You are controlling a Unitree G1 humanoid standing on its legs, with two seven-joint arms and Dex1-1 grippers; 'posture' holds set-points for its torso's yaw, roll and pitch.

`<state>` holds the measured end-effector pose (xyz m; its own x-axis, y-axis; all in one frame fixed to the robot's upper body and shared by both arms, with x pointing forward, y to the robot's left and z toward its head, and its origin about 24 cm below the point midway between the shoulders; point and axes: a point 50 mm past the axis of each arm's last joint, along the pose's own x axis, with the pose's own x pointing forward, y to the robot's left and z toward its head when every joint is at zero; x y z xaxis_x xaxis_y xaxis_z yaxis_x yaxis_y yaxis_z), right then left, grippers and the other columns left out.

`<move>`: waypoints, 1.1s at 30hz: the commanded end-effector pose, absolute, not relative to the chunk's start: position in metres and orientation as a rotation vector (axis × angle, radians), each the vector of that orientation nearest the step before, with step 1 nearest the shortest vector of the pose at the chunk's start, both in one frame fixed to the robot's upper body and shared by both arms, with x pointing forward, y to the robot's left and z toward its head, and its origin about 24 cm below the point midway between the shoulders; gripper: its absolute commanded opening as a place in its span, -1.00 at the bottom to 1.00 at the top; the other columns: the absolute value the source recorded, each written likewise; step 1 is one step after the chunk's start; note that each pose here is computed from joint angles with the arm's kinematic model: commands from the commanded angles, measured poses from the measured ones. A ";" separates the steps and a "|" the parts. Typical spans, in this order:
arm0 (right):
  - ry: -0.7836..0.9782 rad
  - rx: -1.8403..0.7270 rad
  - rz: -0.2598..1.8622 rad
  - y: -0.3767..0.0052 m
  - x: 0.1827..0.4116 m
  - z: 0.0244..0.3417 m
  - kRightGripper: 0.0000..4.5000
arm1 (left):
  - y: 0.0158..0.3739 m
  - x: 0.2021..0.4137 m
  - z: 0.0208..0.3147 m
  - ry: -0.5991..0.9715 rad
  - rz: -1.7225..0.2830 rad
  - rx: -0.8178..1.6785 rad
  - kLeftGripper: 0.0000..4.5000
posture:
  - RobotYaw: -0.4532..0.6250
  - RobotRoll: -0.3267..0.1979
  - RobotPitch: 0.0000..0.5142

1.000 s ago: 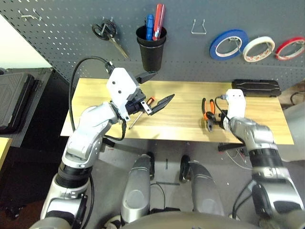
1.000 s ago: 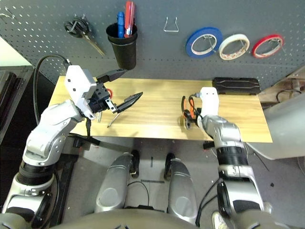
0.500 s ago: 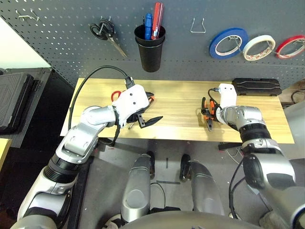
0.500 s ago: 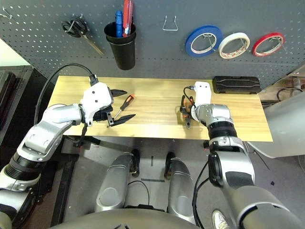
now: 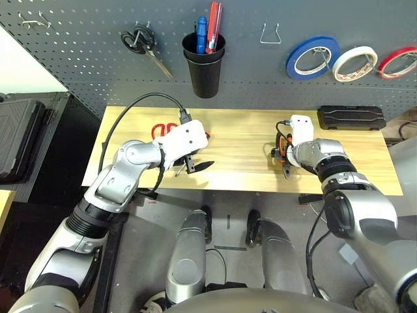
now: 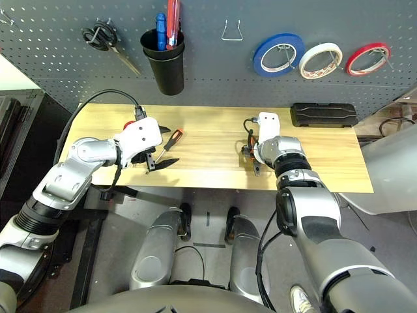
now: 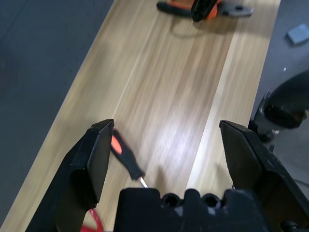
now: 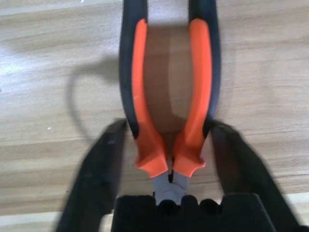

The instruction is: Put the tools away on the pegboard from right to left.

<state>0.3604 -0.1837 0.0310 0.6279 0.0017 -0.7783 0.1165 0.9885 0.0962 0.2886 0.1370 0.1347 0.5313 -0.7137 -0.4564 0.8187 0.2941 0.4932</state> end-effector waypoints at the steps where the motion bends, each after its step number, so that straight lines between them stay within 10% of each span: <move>1: 0.911 0.148 -0.067 -0.187 0.353 0.018 0.09 | 0.135 0.286 0.137 0.122 -1.037 0.701 1.00 | 0.26 0.25 0.25; 21: 0.286 -0.409 0.230 -0.211 0.327 0.071 0.09 | 0.125 0.271 0.241 -0.344 -0.927 0.190 1.00 | 0.25 0.25 0.10; 33: -0.168 -0.357 0.326 -0.195 0.297 0.158 0.09 | 0.136 0.269 0.237 -0.323 -0.880 0.222 1.00 | 0.22 0.25 0.01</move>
